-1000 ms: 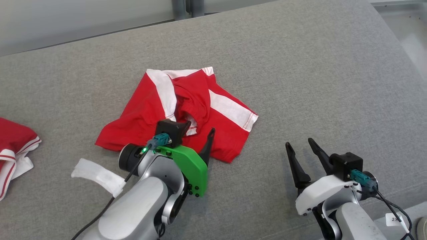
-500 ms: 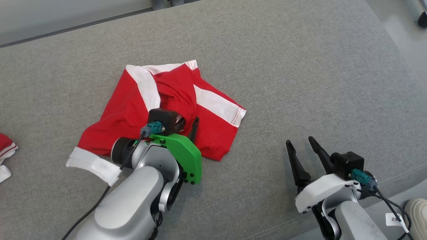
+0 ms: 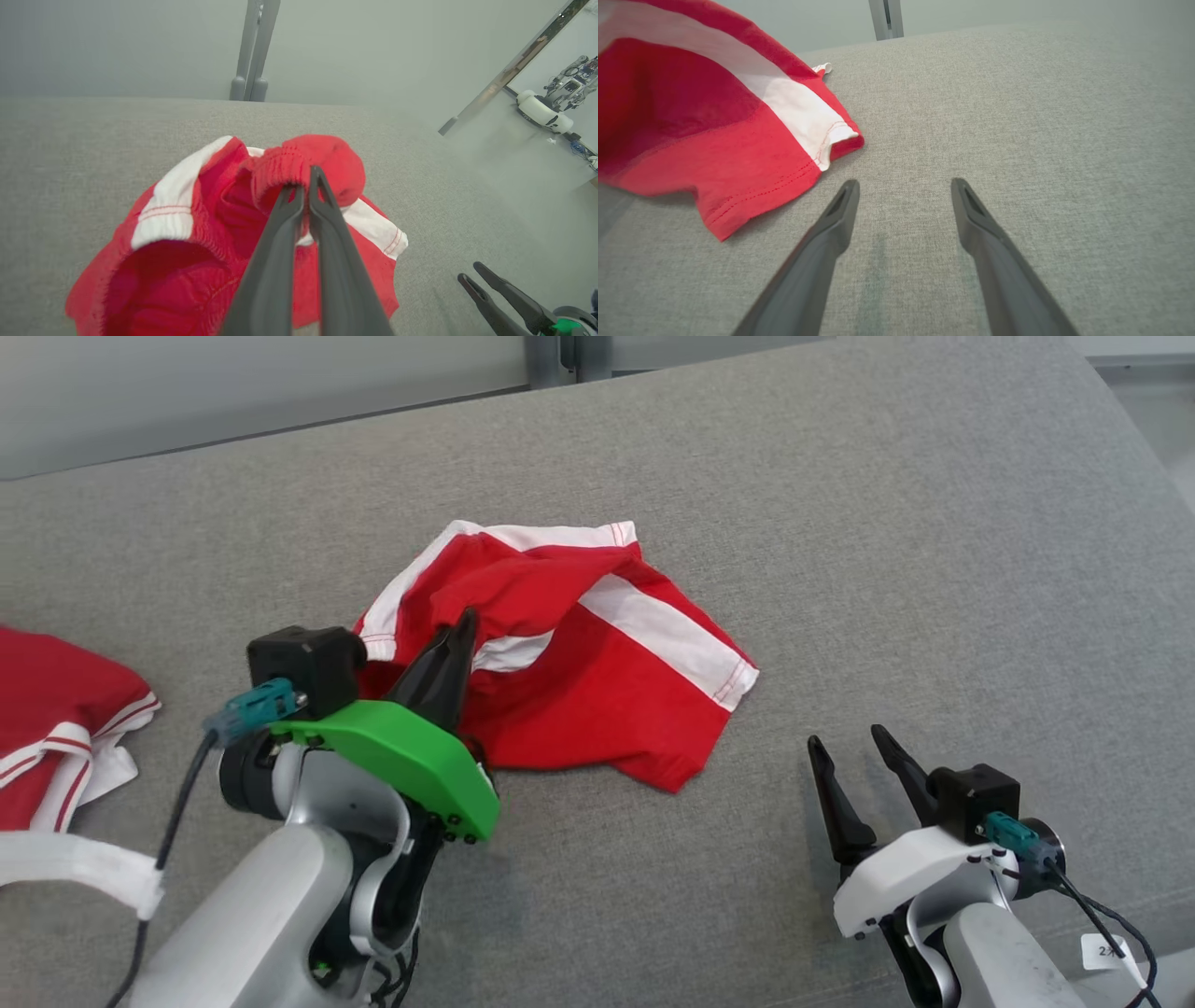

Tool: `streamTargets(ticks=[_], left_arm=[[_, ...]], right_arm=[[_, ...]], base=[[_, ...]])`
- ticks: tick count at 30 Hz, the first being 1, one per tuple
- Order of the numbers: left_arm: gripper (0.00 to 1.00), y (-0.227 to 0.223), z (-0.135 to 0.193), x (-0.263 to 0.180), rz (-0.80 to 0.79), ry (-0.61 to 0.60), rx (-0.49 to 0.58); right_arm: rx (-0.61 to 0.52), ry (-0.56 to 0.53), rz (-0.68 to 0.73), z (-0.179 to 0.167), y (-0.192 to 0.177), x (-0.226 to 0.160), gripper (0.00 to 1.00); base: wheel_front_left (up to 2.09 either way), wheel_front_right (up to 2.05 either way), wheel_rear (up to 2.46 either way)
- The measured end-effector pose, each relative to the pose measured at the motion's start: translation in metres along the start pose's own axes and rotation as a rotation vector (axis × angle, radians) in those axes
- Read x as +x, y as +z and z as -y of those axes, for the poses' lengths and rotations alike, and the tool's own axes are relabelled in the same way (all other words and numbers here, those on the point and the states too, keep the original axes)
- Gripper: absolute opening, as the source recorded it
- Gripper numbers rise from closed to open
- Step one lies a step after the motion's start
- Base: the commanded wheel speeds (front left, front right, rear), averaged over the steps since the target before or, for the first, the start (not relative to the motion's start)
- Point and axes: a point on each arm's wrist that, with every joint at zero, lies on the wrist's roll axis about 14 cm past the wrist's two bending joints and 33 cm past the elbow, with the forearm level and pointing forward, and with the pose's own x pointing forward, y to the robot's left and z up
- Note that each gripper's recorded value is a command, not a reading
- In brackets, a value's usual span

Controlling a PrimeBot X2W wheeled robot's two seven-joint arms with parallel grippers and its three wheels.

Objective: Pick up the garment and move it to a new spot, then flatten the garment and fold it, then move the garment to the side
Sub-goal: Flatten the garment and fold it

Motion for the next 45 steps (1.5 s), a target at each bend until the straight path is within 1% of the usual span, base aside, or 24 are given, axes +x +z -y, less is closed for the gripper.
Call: streamTargets(ticks=[6, 10, 13, 16, 17, 22, 27, 30, 33, 34, 35, 37, 40, 45], left_arm=[[0.0, 0.026, -0.01, -0.036, 0.045, 0.048, -0.051], [0.0, 0.039, -0.004, -0.057, 0.066, 0.035, -0.078], [0.0, 0.05, 0.0, -0.07, 0.086, 0.034, -0.063], [0.0, 0.051, 0.001, -0.076, 0.068, 0.037, -0.048], [0.0, 0.047, -0.005, -0.076, 0.049, 0.06, -0.041], [0.0, 0.016, -0.057, -0.065, -0.114, 0.211, 0.001], [0.0, 0.019, -0.113, -0.037, -0.169, 0.343, 0.084], [0.0, 0.005, -0.137, -0.014, -0.238, 0.382, 0.115], [0.0, -0.005, -0.145, 0.001, -0.274, 0.385, 0.143], [0.44, -0.005, -0.146, 0.007, -0.266, 0.381, 0.162], [1.0, -0.003, -0.149, 0.012, -0.246, 0.386, 0.176], [1.0, -0.004, -0.153, 0.02, -0.233, 0.389, 0.199], [1.0, -0.016, -0.154, 0.025, -0.231, 0.375, 0.201], [1.0, -0.002, -0.154, 0.018, -0.097, 0.375, 0.226]], right_arm=[[-0.012, 0.035, 0.006, -0.012, 0.005, 0.002, 1.0], [-0.02, 0.057, 0.017, -0.019, 0.011, 0.004, 1.0], [-0.023, 0.066, 0.017, -0.023, 0.012, 0.003, 1.0], [-0.023, 0.068, 0.018, -0.023, 0.012, 0.003, 1.0], [-0.023, 0.069, 0.018, -0.024, 0.013, 0.003, 1.0], [-0.022, 0.07, 0.007, -0.024, 0.01, 0.006, 1.0], [-0.031, 0.076, -0.005, -0.025, 0.008, 0.012, 1.0], [-0.035, 0.077, -0.008, -0.024, 0.007, 0.018, 1.0], [-0.036, 0.064, -0.021, -0.019, 0.002, 0.019, 1.0], [-0.035, 0.06, -0.025, -0.018, 0.001, 0.019, 1.0], [-0.034, 0.056, -0.027, -0.016, -0.001, 0.019, 1.0], [-0.031, 0.048, -0.035, -0.014, -0.004, 0.019, 1.0], [-0.027, 0.036, -0.041, -0.009, -0.008, 0.019, 1.0], [-0.025, 0.045, -0.032, -0.013, -0.005, 0.022, 1.0]], base=[[0.0, 0.0, 0.0], [0.0, 0.0, 0.0], [0.0, 0.0, 0.0], [0.0, 0.0, 0.0], [0.0, 0.0, 0.0], [0.0, 0.0, 0.0], [0.0, 0.0, 0.0], [0.0, 0.0, 0.0], [0.0, 0.0, 0.0], [0.0, 0.0, 0.0], [0.0, 0.0, 0.0], [0.0, 0.0, 0.0], [0.0, 0.0, 0.0], [0.0, 0.0, 0.0]])
